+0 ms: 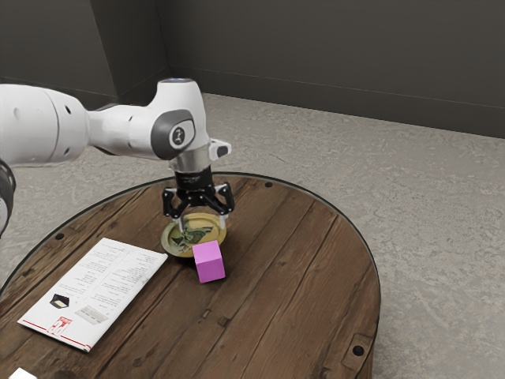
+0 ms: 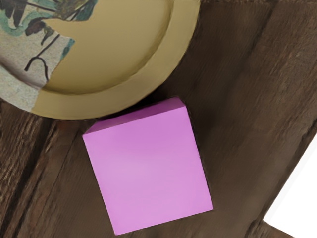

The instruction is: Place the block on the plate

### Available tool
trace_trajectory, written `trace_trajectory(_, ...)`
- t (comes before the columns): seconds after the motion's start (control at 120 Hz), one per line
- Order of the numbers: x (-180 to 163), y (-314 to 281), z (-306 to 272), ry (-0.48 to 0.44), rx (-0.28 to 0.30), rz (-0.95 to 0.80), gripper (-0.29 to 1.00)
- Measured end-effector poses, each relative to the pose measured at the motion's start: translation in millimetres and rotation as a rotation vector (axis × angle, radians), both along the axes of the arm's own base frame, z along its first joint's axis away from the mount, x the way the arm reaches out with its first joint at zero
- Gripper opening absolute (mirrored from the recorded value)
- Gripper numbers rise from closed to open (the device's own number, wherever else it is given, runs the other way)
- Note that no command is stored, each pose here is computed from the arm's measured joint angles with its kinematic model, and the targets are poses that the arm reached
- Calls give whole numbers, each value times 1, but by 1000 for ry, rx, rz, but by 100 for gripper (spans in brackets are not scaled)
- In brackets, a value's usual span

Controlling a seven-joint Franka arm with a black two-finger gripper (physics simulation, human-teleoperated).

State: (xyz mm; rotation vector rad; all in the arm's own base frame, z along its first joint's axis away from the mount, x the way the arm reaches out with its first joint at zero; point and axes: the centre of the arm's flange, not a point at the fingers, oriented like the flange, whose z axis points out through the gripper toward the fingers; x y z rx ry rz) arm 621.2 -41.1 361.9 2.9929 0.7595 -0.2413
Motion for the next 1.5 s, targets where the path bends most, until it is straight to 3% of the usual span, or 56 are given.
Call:
trace_trajectory(0.442, -2, 12, -39, 35, 16, 174, 70)
trace_trajectory(1.058, -2, 6, -83, 97, 13, 270, 70)
trace_trajectory(1.5, -1, 5, -92, 107, -6, 316, 48)
